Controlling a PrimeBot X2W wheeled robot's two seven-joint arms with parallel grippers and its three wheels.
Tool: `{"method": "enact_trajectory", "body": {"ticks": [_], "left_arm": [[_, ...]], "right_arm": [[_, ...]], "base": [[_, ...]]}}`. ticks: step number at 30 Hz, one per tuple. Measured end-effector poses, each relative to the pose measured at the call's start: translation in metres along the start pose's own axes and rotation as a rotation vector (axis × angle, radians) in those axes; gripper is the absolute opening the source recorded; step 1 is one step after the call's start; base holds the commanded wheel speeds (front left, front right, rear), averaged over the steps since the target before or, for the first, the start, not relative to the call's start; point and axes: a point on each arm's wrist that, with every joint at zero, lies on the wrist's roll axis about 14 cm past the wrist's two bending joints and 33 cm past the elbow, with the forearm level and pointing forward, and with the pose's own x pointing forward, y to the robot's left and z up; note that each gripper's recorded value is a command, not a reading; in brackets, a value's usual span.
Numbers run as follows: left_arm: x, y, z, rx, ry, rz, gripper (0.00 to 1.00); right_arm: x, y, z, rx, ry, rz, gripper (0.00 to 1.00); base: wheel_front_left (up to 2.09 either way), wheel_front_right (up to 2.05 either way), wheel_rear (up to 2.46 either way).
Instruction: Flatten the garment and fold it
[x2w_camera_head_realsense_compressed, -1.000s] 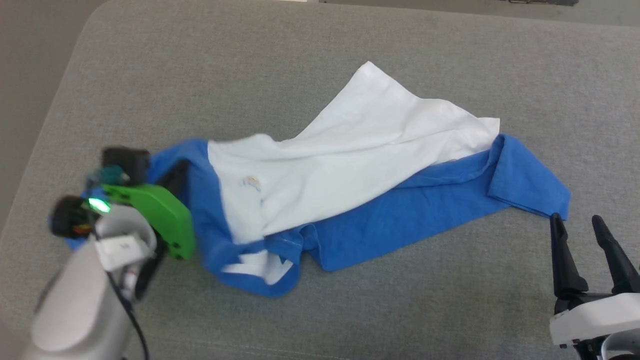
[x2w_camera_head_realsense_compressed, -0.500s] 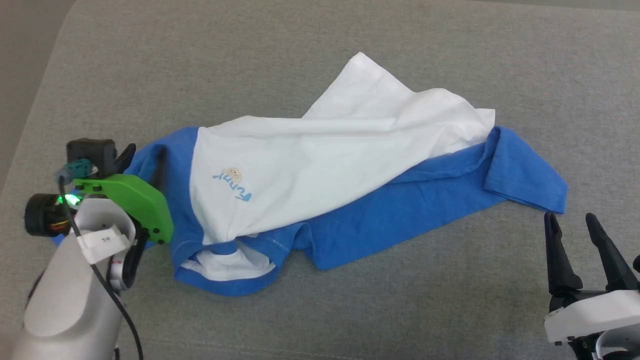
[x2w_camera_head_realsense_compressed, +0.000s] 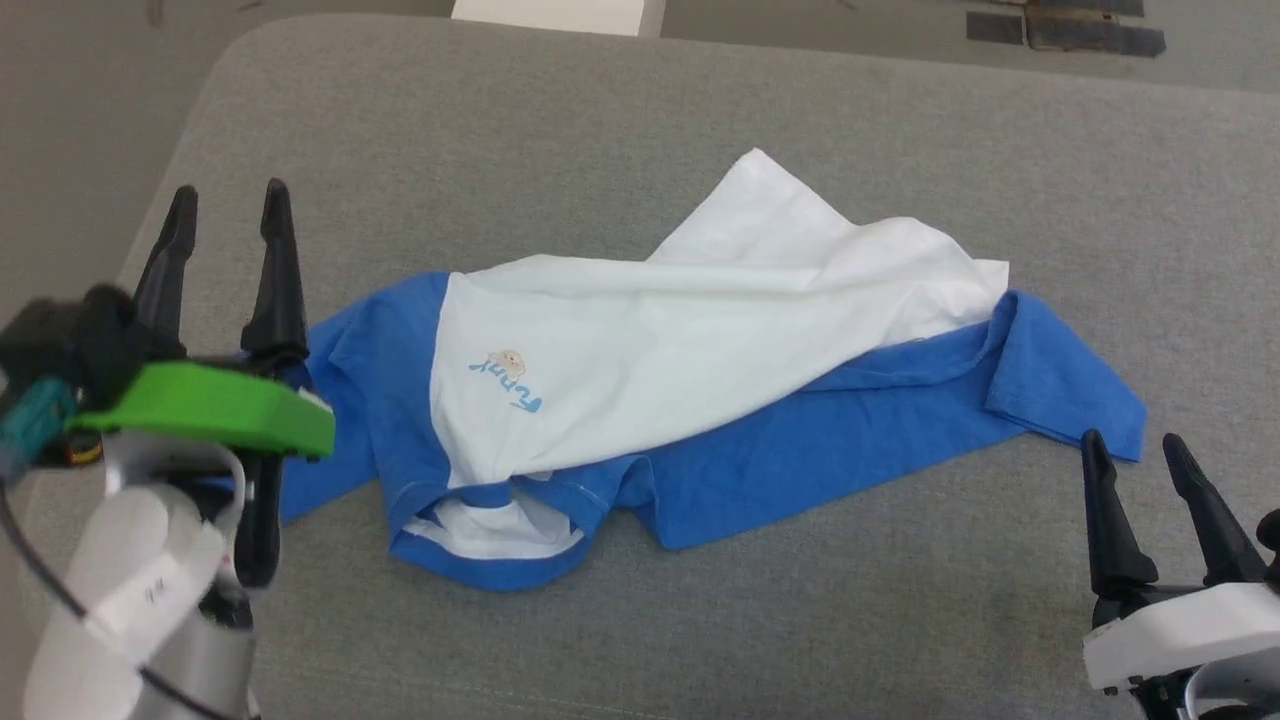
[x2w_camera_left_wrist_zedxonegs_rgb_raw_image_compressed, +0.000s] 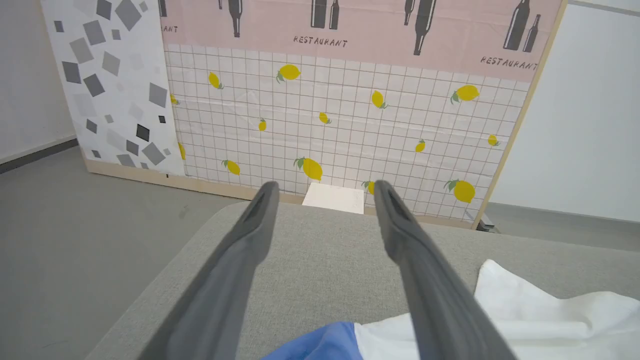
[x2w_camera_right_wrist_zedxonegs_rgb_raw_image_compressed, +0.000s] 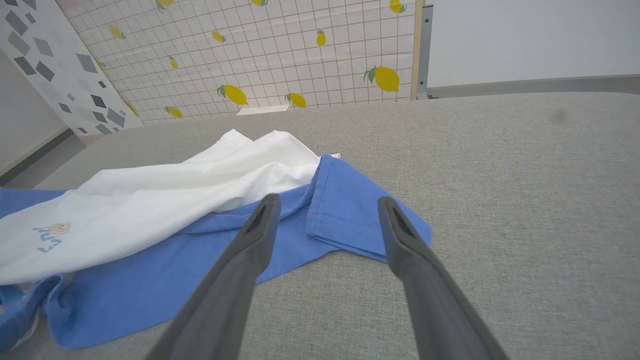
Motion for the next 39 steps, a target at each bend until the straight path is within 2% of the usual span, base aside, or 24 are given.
{"method": "enact_trajectory", "body": {"ticks": [3, 8, 15, 23, 24, 28, 34, 39], "left_arm": [[-0.022, -0.003, 0.014, -0.007, -0.089, 0.019, 1.0], [-0.057, -0.008, 0.015, -0.053, -0.132, 0.072, 1.0], [-0.11, -0.016, -0.033, -0.136, 0.024, 0.17, 1.0], [-0.13, -0.01, -0.042, -0.113, 0.055, 0.2, 1.0], [-0.132, -0.007, -0.04, -0.1, 0.049, 0.203, 1.0], [-0.132, -0.008, -0.044, -0.11, 0.057, 0.197, 1.0], [-0.129, -0.013, -0.054, -0.119, 0.086, 0.187, 1.0], [-0.122, -0.016, -0.059, -0.122, 0.095, 0.175, 1.0]], "right_arm": [[-0.001, 0.004, 0.002, 0.006, -0.007, 0.011, 1.0], [-0.004, 0.005, 0.004, 0.009, -0.017, 0.015, 1.0], [-0.008, 0.009, 0.002, 0.013, -0.01, 0.027, 1.0], [-0.002, 0.028, 0.0, -0.025, 0.019, 0.081, 1.0], [0.004, 0.042, -0.007, -0.074, 0.092, 0.119, 1.0], [0.017, 0.06, -0.021, -0.141, 0.238, 0.173, 1.0], [0.036, 0.06, -0.054, -0.275, 0.504, 0.224, 1.0], [0.056, 0.064, -0.071, -0.357, 0.615, 0.264, 1.0]], "base": [[0.0, 0.0, 0.0], [0.0, 0.0, 0.0], [0.0, 0.0, 0.0], [0.0, 0.0, 0.0], [0.0, 0.0, 0.0], [0.0, 0.0, 0.0], [0.0, 0.0, 0.0], [0.0, 0.0, 0.0]]}}
